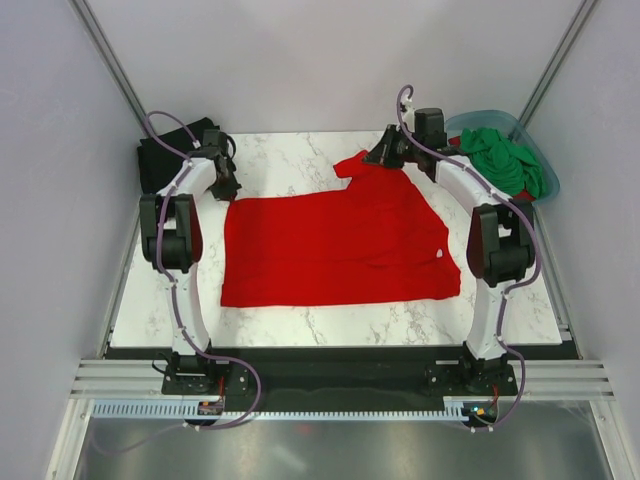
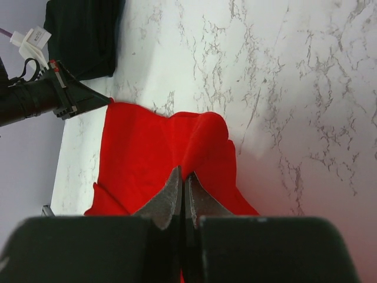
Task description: Fold and stack the t-shirts
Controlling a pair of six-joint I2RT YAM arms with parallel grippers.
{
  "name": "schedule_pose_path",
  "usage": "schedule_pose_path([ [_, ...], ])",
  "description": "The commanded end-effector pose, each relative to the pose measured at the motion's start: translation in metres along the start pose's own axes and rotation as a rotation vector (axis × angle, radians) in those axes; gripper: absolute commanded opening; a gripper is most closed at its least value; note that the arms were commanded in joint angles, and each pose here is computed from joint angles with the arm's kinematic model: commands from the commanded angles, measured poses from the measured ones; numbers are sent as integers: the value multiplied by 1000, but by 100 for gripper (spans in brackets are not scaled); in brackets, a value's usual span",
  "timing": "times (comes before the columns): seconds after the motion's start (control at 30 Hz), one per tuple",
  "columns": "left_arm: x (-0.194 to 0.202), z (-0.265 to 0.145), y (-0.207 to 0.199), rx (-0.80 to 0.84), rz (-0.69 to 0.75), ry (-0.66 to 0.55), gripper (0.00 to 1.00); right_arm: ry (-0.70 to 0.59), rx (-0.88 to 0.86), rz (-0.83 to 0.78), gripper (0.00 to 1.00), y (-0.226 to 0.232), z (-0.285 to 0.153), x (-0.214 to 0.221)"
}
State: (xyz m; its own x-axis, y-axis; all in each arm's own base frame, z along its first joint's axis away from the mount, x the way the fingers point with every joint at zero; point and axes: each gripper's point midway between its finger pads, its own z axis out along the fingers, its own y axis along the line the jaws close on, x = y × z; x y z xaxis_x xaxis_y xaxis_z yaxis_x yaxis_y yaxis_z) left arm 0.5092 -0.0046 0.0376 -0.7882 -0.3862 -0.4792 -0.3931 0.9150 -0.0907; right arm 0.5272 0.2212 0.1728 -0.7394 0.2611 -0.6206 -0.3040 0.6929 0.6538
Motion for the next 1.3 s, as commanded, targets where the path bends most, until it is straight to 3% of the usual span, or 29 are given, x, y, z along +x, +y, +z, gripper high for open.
schedule_pose_path([
  [0.0, -19, -37, -8, 41, 0, -40, 2, -70, -22, -78, 0, 28, -34, -23],
  [0.4, 5, -94, 13, 38, -30, -67, 2, -42, 63, -62, 0, 0, -89, 50],
  [0.83, 60, -112, 34, 41, -55, -35, 2, -86, 102, -53, 0, 4, -133, 91],
  [1.27, 119, -123, 58, 26, -105, 15, 3, -93, 196, 11, 2, -14, -177, 161],
])
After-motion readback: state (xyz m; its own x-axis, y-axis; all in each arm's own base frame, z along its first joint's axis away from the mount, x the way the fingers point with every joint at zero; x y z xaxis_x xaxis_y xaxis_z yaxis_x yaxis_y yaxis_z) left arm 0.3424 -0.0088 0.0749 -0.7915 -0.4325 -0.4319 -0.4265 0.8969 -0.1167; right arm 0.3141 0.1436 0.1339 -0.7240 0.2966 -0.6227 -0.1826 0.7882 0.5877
